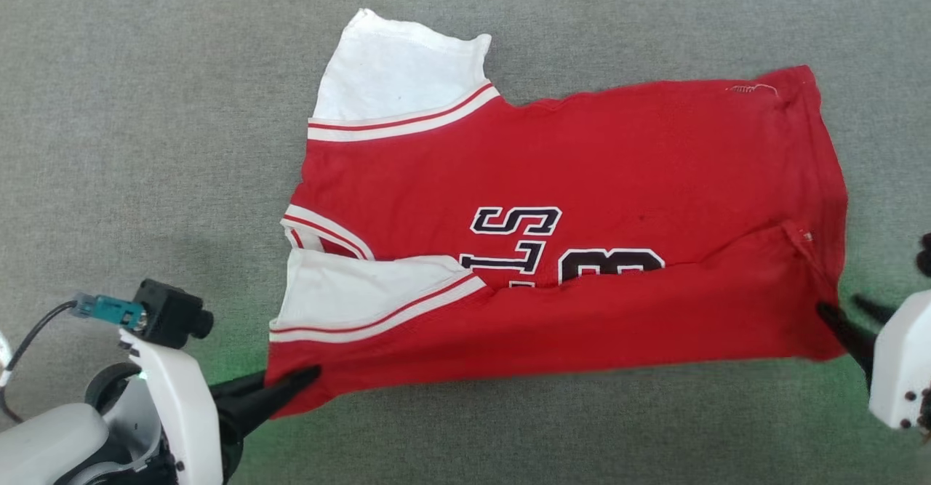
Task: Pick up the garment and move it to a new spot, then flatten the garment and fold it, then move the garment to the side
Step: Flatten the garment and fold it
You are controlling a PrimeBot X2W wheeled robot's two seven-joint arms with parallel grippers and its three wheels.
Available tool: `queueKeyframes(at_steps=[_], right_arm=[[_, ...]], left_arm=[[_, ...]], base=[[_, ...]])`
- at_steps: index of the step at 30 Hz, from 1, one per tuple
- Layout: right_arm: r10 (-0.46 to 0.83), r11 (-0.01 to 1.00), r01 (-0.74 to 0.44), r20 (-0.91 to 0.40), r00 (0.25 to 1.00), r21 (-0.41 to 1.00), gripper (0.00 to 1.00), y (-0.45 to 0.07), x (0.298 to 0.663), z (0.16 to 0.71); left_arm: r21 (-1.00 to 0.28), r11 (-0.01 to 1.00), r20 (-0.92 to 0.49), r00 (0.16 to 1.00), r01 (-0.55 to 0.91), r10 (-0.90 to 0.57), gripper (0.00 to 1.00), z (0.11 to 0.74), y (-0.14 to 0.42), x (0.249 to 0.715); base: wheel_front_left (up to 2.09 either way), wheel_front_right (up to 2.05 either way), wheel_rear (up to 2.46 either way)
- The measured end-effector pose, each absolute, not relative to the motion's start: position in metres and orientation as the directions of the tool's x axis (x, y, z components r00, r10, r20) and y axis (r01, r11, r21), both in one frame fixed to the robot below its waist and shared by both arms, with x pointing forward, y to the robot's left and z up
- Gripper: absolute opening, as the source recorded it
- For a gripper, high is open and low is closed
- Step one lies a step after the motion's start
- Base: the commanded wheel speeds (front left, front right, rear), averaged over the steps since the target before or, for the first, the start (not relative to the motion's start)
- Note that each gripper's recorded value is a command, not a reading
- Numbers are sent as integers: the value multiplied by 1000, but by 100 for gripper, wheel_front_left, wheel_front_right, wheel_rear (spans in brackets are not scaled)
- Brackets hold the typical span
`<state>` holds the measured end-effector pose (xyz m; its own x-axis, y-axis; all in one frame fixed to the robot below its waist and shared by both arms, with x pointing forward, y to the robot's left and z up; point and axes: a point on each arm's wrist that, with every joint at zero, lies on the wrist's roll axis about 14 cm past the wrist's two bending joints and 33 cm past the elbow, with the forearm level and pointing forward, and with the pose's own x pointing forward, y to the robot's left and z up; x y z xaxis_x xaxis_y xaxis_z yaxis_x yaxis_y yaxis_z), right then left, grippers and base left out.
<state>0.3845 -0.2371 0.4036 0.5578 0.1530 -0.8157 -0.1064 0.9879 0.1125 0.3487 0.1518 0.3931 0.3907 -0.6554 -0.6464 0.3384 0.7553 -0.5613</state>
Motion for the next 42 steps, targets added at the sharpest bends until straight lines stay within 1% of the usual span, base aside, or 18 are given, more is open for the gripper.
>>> queueKeyframes(at_steps=[1,2,5,7,8,10,12,15,18,20,24,29,31,34,38,41,42], right_arm=[[145,989,-101,-799,584,106,100,-239,388,408],[142,990,-98,-776,615,103,100,-238,392,414],[128,992,-101,-687,715,81,100,-238,406,436],[120,993,-105,-592,797,60,100,-236,419,456],[120,993,-105,-592,797,60,100,-236,419,456],[136,990,-130,-489,861,48,100,-227,429,475],[143,989,-142,-394,908,33,100,-221,436,489],[131,991,-131,-255,958,17,100,-218,443,508],[108,994,-106,-144,984,24,100,-217,445,521],[90,996,-86,-112,990,35,100,-218,444,523],[28,998,-25,-67,997,57,100,-229,443,525],[-20,999,24,-86,996,46,100,-240,440,513],[-43,998,47,-104,994,41,100,-246,437,506],[-83,996,87,-132,988,27,100,-256,432,497],[-129,991,132,-174,976,9,100,-268,424,484],[-144,989,147,-196,970,0,100,-272,421,477],[-142,990,145,-208,968,-1,100,-271,421,474]], left_arm=[[-554,759,-643,403,343,-652,96,394,153,350],[-547,763,-638,418,345,-647,100,396,155,353],[-520,779,-625,465,352,-627,100,403,164,364],[-489,792,-621,491,367,-611,100,407,171,372],[-489,792,-621,491,367,-611,100,407,171,372],[-451,812,-594,554,370,-583,100,415,180,393],[-383,839,-549,636,386,-543,100,427,190,423],[-326,863,-472,724,387,-503,100,442,193,464],[-284,871,-411,770,400,-487,100,454,187,502],[-268,870,-381,785,413,-489,100,461,179,526],[-254,865,-376,780,433,-501,100,468,158,571],[-233,874,-482,729,428,-485,100,449,142,616],[-241,873,-547,683,425,-484,100,434,135,625],[-261,870,-667,573,419,-476,100,403,129,626],[-246,868,-771,455,431,-445,100,376,129,628],[-253,858,-792,414,446,-449,100,370,123,631],[-275,854,-790,403,441,-462,82,369,120,631]], base=[[0,0,0],[0,0,0],[0,0,0],[0,0,0],[0,0,0],[0,0,0],[0,0,0],[0,0,0],[0,0,0],[0,0,0],[0,0,0],[0,0,0],[0,0,0],[0,0,0],[0,0,0],[0,0,0],[0,0,0]])
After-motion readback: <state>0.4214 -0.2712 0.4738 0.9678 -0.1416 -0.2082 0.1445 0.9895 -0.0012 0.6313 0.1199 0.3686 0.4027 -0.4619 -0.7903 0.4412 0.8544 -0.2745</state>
